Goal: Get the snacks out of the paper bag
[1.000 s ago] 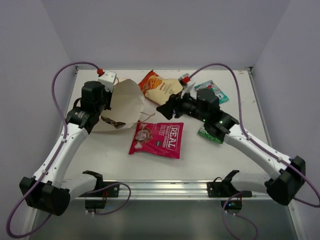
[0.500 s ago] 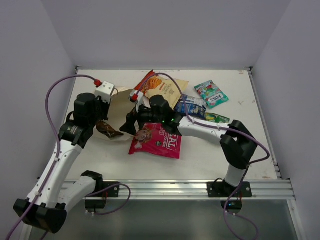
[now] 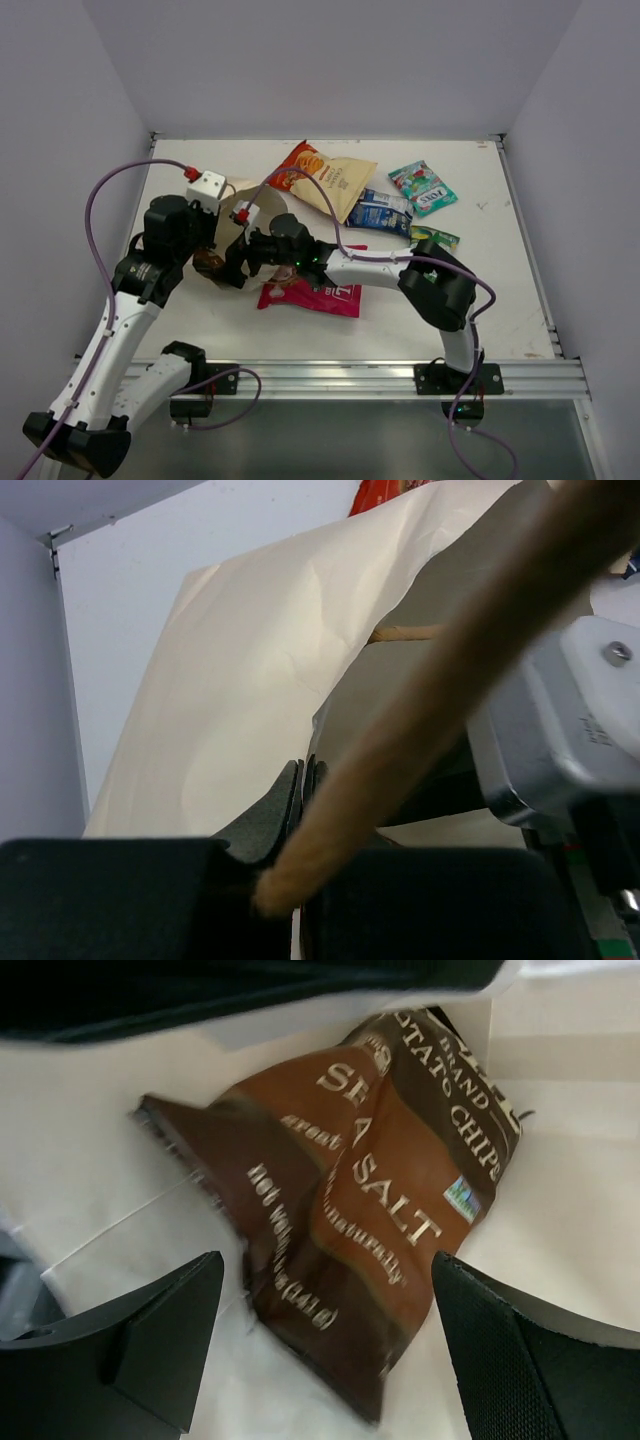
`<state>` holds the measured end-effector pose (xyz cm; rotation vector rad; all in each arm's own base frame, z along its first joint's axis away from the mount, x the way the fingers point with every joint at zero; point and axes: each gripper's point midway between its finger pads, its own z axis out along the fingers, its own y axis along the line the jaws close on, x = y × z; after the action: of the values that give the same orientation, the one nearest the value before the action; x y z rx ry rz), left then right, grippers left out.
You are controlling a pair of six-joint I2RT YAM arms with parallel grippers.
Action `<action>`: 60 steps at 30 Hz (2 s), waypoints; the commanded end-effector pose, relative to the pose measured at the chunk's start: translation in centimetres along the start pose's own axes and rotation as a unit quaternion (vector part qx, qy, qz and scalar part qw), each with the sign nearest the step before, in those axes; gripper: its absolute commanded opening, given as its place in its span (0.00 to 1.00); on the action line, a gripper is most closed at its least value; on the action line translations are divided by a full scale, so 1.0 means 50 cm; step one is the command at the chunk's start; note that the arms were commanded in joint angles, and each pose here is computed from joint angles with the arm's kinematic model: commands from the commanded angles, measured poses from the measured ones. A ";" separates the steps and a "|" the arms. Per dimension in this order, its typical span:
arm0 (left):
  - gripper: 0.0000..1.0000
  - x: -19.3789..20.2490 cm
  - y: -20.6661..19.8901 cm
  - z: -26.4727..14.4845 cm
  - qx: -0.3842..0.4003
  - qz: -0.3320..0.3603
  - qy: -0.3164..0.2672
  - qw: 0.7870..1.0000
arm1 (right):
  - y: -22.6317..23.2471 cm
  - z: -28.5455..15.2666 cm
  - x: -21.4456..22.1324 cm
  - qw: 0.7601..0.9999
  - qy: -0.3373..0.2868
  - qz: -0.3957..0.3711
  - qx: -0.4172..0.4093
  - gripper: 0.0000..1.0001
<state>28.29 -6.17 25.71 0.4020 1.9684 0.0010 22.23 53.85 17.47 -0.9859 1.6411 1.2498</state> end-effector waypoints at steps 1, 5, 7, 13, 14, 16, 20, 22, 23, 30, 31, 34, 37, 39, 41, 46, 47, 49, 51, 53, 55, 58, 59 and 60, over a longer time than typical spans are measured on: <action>0.00 -0.004 -0.008 -0.012 0.005 -0.013 -0.012 1.000 | 0.022 0.034 -0.066 0.998 -0.056 -0.001 -0.009 0.88; 0.00 0.000 -0.015 -0.015 0.011 -0.018 -0.011 1.000 | 0.026 0.063 -0.046 0.999 -0.042 0.011 -0.022 0.83; 0.00 0.004 -0.019 -0.014 0.014 -0.020 -0.008 1.000 | 0.024 0.076 -0.023 0.999 -0.029 0.019 -0.025 0.79; 0.00 0.011 -0.022 -0.014 0.015 -0.025 -0.007 1.000 | 0.041 0.094 -0.005 0.998 -0.014 0.038 -0.048 0.48; 0.00 0.011 -0.020 -0.014 0.011 -0.026 -0.008 1.000 | 0.044 0.088 -0.009 0.998 -0.017 0.036 -0.049 0.41; 0.00 0.017 -0.015 -0.016 0.003 -0.026 -0.008 1.000 | 0.044 0.076 -0.020 0.998 -0.022 0.025 -0.044 0.17; 0.00 0.033 0.009 -0.014 -0.035 -0.028 0.003 0.999 | 0.052 0.024 -0.058 0.999 -0.037 0.000 -0.032 0.00; 0.00 0.037 0.017 -0.013 -0.048 -0.029 0.004 0.998 | 0.062 -0.015 -0.092 0.998 -0.050 -0.012 -0.028 0.00; 0.00 0.044 0.026 -0.012 -0.062 -0.029 0.010 0.998 | 0.055 -0.031 -0.106 0.998 -0.056 -0.013 -0.022 0.00; 0.00 0.058 0.052 -0.002 -0.103 -0.028 0.028 0.994 | 0.038 -0.180 -0.196 0.995 -0.086 -0.036 0.024 0.00; 0.00 0.059 0.053 0.001 -0.105 -0.027 0.030 0.994 | 0.038 -0.198 -0.205 0.995 -0.085 -0.044 0.029 0.00; 0.00 0.050 0.058 0.004 -0.110 -0.027 0.026 0.993 | 0.032 -0.269 -0.236 0.995 -0.066 -0.036 0.066 0.00; 0.00 0.045 0.064 0.006 -0.116 -0.022 0.022 0.993 | 0.036 -0.347 -0.288 0.992 -0.066 -0.039 0.098 0.00; 0.00 0.048 0.069 0.009 -0.123 -0.014 0.025 0.992 | 0.053 -0.409 -0.335 0.988 -0.088 -0.049 0.113 0.00; 0.00 0.052 0.075 0.011 -0.131 -0.008 0.029 0.991 | 0.060 -0.472 -0.370 0.983 -0.102 -0.052 0.146 0.00; 0.00 0.029 0.078 0.028 -0.133 -0.006 0.017 0.991 | 0.040 -0.595 -0.426 0.959 -0.125 -0.060 0.248 0.00; 0.00 0.014 0.078 0.028 -0.130 -0.007 0.008 0.991 | 0.021 -0.617 -0.431 0.949 -0.128 -0.057 0.283 0.00; 0.00 -0.002 0.076 0.032 -0.125 -0.007 0.001 0.992 | -0.005 -0.653 -0.436 0.936 -0.127 -0.055 0.325 0.00; 0.00 -0.023 0.074 0.029 -0.118 -0.005 -0.012 0.993 | -0.040 -0.678 -0.434 0.919 -0.126 -0.041 0.371 0.00; 0.00 -0.033 0.068 0.023 -0.107 -0.004 -0.021 0.994 | -0.084 -0.693 -0.419 0.908 -0.114 -0.019 0.403 0.00; 0.00 -0.041 0.066 0.007 -0.101 -0.002 -0.034 0.994 | -0.124 -0.689 -0.406 0.903 -0.109 0.012 0.416 0.00; 0.00 -0.051 0.066 -0.026 -0.096 -0.001 -0.057 0.994 | -0.145 -0.648 -0.405 0.915 -0.103 0.033 0.389 0.00; 0.00 -0.053 0.067 -0.034 -0.097 -0.001 -0.062 0.993 | -0.170 -0.612 -0.387 0.919 -0.085 0.045 0.382 0.00; 0.00 -0.060 0.071 -0.053 -0.100 -0.002 -0.076 0.992 | -0.178 -0.590 -0.384 0.923 -0.082 0.058 0.371 0.00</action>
<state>28.79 -3.22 25.69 0.2706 1.9435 0.1880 31.52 22.46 36.89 -0.3130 1.8304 0.5317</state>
